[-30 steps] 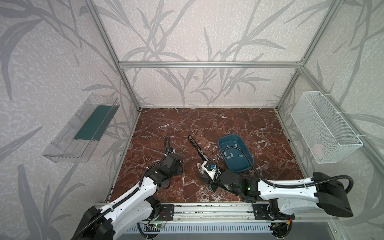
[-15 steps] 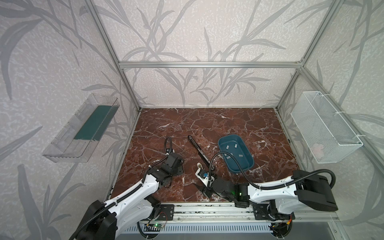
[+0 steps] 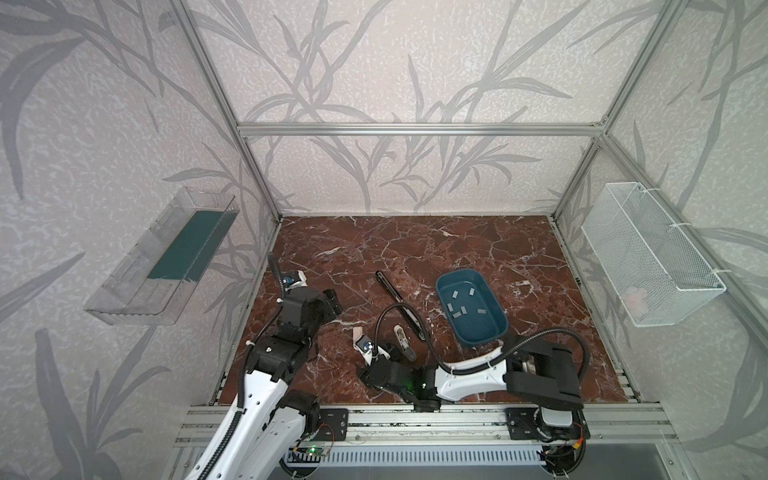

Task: Load the staples into the stapler
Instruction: 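Lower the pink mini stapler onto the table with the left while the right approaches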

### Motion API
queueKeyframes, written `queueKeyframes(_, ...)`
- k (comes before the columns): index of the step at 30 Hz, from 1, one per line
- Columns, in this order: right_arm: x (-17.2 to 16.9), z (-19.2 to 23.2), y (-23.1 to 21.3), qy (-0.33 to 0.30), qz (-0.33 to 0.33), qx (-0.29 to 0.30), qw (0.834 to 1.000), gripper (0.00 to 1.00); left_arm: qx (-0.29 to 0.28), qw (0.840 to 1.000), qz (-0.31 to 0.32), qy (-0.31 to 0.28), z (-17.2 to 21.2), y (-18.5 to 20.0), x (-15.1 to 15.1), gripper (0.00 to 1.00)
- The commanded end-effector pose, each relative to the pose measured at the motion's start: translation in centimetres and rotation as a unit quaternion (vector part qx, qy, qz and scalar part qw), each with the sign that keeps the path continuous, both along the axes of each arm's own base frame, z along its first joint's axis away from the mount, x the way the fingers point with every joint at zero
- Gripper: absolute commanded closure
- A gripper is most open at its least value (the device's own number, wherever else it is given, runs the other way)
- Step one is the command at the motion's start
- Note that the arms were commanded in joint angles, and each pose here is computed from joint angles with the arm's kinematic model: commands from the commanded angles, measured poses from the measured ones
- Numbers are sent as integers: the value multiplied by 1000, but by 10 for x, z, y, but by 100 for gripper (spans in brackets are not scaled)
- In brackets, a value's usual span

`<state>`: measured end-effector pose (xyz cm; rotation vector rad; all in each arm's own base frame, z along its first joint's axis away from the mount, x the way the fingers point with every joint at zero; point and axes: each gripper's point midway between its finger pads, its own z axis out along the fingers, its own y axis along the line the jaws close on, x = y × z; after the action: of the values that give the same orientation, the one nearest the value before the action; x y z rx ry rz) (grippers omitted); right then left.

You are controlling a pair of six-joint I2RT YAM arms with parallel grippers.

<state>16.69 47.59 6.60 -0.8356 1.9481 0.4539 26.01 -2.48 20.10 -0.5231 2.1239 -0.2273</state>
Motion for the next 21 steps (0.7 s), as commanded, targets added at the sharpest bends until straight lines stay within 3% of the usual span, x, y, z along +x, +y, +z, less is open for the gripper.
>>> queueKeyframes(1,18,-18,2,13,-39,-6,999,21,4,1000,-8,3,19,1,0,21)
queueKeyframes(8,28,-45,21,19,-38,-24,999,22,5,998,-40,-42,86,-9,15,21)
queueKeyframes(13,42,-56,12,12,-55,-44,997,30,4,996,-84,-43,106,-24,28,21)
queueKeyframes(18,52,-64,2,7,-52,-52,997,39,44,989,-115,-76,133,-29,40,19)
queueKeyframes(21,54,-67,1,1,-31,-48,998,50,64,984,-136,-100,151,-33,47,17)
